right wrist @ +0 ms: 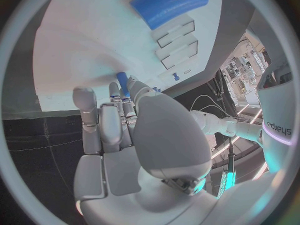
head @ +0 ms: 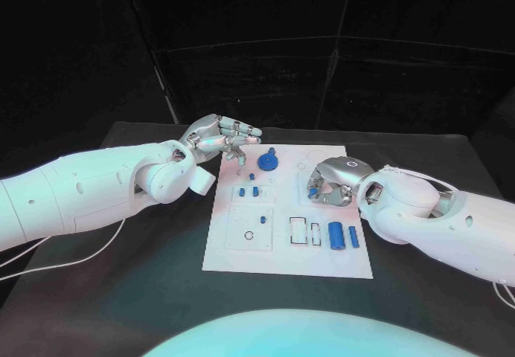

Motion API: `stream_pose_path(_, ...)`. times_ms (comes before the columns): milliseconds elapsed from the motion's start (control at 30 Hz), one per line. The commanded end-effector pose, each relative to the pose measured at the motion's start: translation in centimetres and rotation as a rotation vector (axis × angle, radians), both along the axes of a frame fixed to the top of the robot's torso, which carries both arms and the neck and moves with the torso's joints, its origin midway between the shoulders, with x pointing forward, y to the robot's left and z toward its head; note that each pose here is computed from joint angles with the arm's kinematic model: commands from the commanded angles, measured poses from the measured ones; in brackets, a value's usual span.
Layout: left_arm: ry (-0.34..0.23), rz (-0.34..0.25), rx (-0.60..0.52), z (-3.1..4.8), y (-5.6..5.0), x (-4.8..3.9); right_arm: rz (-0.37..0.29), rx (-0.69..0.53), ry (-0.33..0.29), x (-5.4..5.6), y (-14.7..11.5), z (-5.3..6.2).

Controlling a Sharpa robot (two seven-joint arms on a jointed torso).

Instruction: Assemble the parts on the task board

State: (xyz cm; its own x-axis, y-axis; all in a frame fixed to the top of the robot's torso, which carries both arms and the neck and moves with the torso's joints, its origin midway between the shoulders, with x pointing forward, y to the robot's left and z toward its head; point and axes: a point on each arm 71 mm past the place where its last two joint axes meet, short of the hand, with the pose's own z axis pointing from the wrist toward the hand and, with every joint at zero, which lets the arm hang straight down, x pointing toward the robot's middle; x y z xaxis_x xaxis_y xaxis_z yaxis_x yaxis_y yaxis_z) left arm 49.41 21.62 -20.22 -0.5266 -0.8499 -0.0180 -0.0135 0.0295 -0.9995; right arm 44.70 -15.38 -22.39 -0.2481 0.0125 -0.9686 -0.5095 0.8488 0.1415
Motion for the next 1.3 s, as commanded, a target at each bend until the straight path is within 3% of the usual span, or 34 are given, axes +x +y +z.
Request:
stream_pose_path(33,0.002,-0.009,-0.009,0.09,-0.1,-0.01,0.003,0.018,-0.011,0.0,0.1,0.2)
stream_pose_path(700,0.001,-0.005,-0.007,0.07,0.1,0.04,0.005,0.057,-0.037,-0.5,0.0,0.8)
stream_pose_path(867,0.001,-0.001,-0.005,0.06,0.2,0.09,-0.002,0.108,-0.029,-1.1,-0.4,1.4)
stream_pose_path(1067,0.002,0.005,-0.002,0.02,0.4,0.19,-0.01,0.205,-0.02,-1.4,-0.4,3.1)
stream_pose_path(1300,0.0,0.008,-0.001,-0.01,0.5,0.3,0.036,0.286,-0.013,-2.5,1.1,4.2)
